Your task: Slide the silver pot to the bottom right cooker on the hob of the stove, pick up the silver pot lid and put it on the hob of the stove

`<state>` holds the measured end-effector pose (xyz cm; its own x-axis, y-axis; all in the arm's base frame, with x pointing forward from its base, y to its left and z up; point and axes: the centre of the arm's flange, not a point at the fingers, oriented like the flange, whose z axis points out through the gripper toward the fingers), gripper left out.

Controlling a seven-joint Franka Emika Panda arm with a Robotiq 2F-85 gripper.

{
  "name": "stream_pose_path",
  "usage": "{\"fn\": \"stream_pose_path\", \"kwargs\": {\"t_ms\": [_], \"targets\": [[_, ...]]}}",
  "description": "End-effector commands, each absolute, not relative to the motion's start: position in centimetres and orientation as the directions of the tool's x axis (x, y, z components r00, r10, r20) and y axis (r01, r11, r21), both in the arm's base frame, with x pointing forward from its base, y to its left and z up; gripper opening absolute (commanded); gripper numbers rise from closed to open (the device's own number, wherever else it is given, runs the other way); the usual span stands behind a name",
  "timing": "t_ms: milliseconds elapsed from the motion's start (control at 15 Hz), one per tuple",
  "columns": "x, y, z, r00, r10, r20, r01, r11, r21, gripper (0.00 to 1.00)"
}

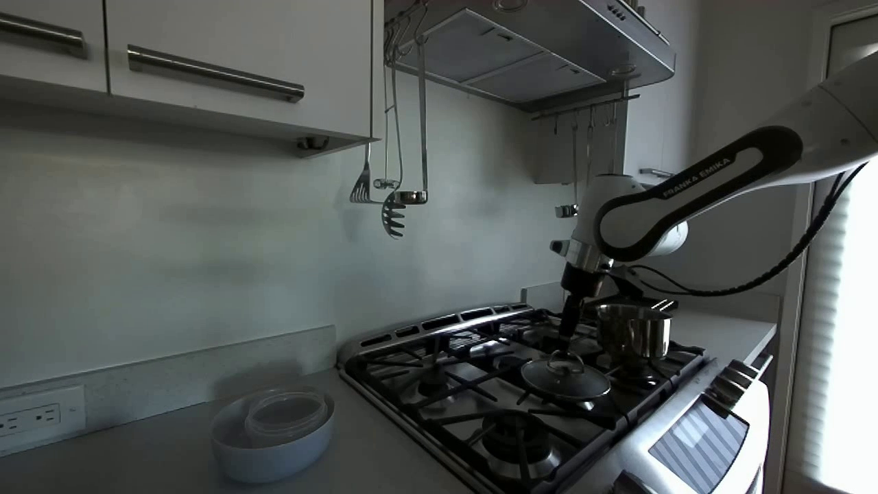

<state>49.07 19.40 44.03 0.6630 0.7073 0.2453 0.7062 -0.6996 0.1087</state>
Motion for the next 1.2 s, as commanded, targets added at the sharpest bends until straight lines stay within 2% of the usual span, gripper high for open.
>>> {"fn": "stream_pose_path", "kwargs": {"t_ms": [0,200,533,800,867,1133], "targets": [[48.9,16.3,50.9,0.681,0.692,0.240,0.673,-0.721,0.167,1.00],[48.5,12.7,58.2,0.719,0.660,0.216,0.614,-0.750,0.247,1.00],[47.0,8.0,66.3,0.837,0.523,0.161,0.483,-0.844,0.233,1.00],[46.2,6.1,68.2,0.893,0.424,0.151,0.388,-0.895,0.219,1.00],[46.0,6.5,67.7,0.864,0.473,0.172,0.435,-0.874,0.218,1.00],[46.0,6.1,68.0,0.880,0.443,0.174,0.405,-0.889,0.214,1.00]]}}
